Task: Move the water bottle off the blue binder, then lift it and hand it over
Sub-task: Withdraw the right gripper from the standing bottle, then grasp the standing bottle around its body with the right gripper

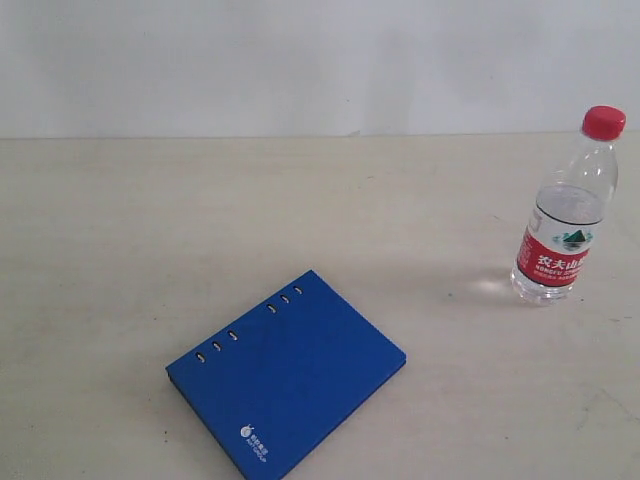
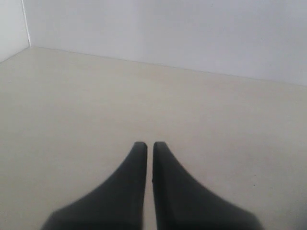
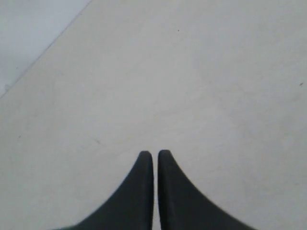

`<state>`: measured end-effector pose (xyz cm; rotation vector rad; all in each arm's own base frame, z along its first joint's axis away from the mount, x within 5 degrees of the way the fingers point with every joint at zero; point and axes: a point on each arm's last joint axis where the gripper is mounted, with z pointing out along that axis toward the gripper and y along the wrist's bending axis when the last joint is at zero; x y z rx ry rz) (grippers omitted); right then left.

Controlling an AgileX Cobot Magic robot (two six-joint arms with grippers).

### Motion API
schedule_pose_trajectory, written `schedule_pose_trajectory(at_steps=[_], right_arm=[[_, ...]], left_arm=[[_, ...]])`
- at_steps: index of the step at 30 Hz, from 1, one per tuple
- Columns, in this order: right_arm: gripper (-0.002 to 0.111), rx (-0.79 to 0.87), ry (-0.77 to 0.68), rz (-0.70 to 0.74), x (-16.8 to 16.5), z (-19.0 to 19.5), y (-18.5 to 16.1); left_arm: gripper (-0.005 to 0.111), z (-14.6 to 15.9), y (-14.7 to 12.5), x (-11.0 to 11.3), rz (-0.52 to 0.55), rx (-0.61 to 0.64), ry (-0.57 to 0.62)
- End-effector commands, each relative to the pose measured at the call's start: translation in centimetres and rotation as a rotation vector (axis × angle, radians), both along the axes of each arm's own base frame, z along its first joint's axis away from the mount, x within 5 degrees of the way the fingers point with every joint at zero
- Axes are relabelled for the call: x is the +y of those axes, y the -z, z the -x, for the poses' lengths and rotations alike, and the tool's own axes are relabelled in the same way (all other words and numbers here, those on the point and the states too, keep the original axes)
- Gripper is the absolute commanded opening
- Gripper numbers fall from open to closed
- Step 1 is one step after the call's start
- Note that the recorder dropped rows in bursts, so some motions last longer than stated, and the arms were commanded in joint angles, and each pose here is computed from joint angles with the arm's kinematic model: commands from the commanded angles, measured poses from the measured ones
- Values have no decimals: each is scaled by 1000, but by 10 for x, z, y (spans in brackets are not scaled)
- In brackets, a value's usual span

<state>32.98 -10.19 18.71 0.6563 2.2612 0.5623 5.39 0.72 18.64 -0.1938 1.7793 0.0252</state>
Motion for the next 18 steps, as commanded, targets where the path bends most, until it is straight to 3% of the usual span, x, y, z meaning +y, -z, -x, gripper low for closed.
schedule_pose_trajectory(at_steps=[1, 4, 9, 12, 15, 18], right_arm=[[0, -135, -78, 168, 12, 25, -20], [0, -280, -87, 137, 26, 40, -37], [0, -327, -74, 321, 33, 77, -70], [1, -379, -107, 337, 46, 99, -80], [13, -400, -209, 357, 61, 117, -79], [40, -413, -292, 300, 72, 126, -72]], left_arm=[[4, 0, 0, 0, -2, -11, 6], [4, 0, 0, 0, -2, -11, 6], [4, 0, 0, 0, -2, -11, 6], [4, 0, 0, 0, -2, -11, 6], [4, 0, 0, 0, -2, -11, 6], [4, 0, 0, 0, -2, -11, 6]])
